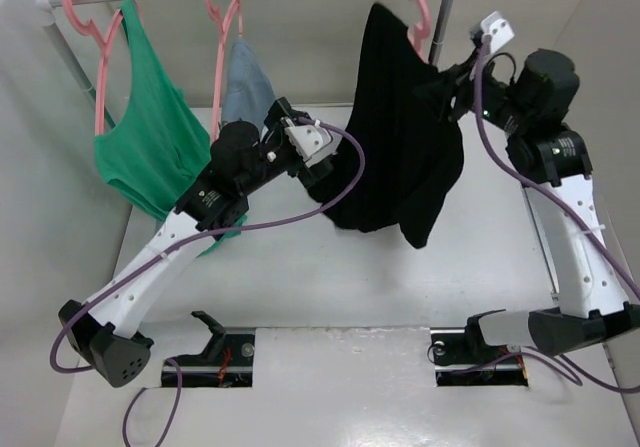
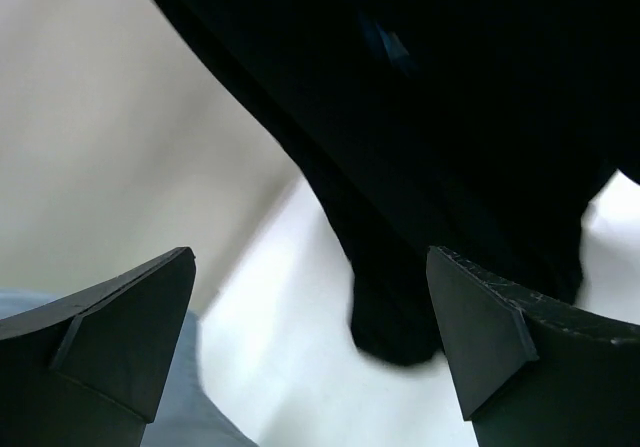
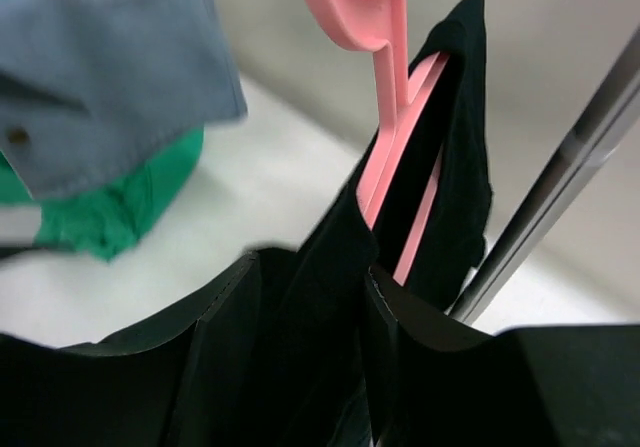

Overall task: Place the t-shirt on the hanger
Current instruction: Hang the hanger with tshirt onto the clothesline

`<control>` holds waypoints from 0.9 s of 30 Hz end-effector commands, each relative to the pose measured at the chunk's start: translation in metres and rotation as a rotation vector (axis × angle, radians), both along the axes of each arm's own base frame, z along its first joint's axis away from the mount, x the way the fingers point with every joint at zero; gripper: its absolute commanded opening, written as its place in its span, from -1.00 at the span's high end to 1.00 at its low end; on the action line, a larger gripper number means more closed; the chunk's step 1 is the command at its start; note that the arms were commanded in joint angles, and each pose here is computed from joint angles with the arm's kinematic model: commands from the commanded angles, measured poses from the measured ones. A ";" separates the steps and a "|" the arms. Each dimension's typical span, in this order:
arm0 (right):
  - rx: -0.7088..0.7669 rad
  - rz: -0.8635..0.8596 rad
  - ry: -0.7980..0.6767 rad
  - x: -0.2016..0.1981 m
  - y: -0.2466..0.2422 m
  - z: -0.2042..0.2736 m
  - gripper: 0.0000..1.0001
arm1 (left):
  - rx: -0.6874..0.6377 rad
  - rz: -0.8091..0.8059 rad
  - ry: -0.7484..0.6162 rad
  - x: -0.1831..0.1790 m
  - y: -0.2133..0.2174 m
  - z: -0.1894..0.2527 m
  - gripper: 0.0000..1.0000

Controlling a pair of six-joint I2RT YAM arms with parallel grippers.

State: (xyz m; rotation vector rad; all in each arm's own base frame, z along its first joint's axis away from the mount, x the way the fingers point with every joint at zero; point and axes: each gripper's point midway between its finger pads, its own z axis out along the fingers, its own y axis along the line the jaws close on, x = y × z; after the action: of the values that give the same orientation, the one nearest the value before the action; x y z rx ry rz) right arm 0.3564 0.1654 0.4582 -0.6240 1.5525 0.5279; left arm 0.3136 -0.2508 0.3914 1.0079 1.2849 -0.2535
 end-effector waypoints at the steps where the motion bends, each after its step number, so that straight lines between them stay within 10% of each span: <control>1: 0.136 -0.021 -0.385 -0.029 -0.008 0.128 1.00 | -0.024 -0.007 0.053 -0.012 0.005 -0.011 -1.00; 27: 0.220 -0.128 -0.383 0.079 0.006 0.121 1.00 | -0.003 0.019 0.045 -0.014 0.013 -0.025 -1.00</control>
State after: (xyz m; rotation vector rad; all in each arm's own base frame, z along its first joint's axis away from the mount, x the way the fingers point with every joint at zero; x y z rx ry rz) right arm 0.4574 0.1761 0.5039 -0.4506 1.3827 0.4723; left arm 0.3042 -0.2436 0.3441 1.0365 1.4006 -0.2767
